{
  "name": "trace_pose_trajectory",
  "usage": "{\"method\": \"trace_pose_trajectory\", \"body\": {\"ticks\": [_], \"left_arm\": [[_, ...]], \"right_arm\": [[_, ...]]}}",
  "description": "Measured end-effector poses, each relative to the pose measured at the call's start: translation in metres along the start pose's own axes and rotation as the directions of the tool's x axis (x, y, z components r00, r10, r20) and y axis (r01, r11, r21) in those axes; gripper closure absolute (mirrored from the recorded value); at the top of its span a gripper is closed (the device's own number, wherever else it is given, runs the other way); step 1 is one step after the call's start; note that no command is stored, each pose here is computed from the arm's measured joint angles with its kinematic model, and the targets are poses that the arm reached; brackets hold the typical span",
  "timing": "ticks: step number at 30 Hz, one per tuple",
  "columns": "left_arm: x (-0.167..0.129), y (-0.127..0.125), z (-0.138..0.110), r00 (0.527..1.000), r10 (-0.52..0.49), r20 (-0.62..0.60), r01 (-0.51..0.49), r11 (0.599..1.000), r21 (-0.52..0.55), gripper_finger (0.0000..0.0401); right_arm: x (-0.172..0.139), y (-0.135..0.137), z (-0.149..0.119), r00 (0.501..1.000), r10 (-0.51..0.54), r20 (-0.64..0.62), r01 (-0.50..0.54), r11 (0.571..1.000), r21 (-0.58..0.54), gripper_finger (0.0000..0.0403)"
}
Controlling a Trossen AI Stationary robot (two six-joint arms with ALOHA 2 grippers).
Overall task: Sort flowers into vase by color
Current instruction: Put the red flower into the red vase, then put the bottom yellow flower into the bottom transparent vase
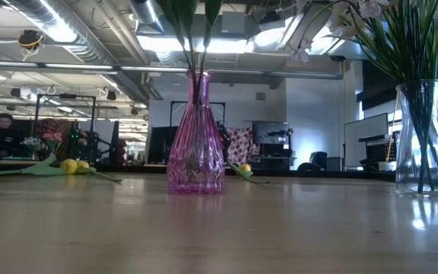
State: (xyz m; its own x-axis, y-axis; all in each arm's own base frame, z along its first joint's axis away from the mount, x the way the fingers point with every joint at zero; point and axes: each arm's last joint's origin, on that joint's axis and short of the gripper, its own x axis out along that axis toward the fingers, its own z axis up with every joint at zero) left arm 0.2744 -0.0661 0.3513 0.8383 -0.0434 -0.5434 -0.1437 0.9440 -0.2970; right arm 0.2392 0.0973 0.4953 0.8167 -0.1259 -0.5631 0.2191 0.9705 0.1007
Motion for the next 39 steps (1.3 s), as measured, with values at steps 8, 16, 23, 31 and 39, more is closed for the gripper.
{"method": "trace_pose_trajectory", "body": {"ticks": [8, 16, 23, 31, 39], "left_arm": [[-0.016, 0.0, 0.019, 0.998, 0.003, -0.063, 0.0, 0.998, 0.058, 0.0213], [-0.039, 0.008, 0.028, 0.979, 0.008, -0.205, 0.01, 0.996, 0.087, 0.0205], [-0.057, 0.007, 0.042, 0.986, 0.003, -0.165, 0.024, 0.986, 0.163, 0.0205], [-0.092, 0.044, 0.041, 0.931, 0.319, -0.177, -0.312, 0.948, 0.071, 0.0205], [-0.092, 0.124, -0.02, 0.693, 0.602, -0.397, -0.72, 0.609, -0.333, 0.0205]], "right_arm": [[0.003, -0.005, 0.002, 1.0, -0.022, 0.002, 0.022, 1.0, 0.021, 0.0134], [0.005, -0.01, 0.004, 1.0, -0.017, -0.008, 0.017, 0.999, 0.036, 0.0134], [0.007, -0.014, 0.006, 1.0, -0.023, -0.012, 0.023, 0.999, 0.046, 0.0134], [0.008, -0.017, 0.006, 0.999, -0.036, -0.025, 0.037, 0.999, 0.04, 0.0134], [0.008, -0.018, 0.004, 0.997, -0.065, -0.03, 0.066, 0.997, 0.036, 0.0134]]}}
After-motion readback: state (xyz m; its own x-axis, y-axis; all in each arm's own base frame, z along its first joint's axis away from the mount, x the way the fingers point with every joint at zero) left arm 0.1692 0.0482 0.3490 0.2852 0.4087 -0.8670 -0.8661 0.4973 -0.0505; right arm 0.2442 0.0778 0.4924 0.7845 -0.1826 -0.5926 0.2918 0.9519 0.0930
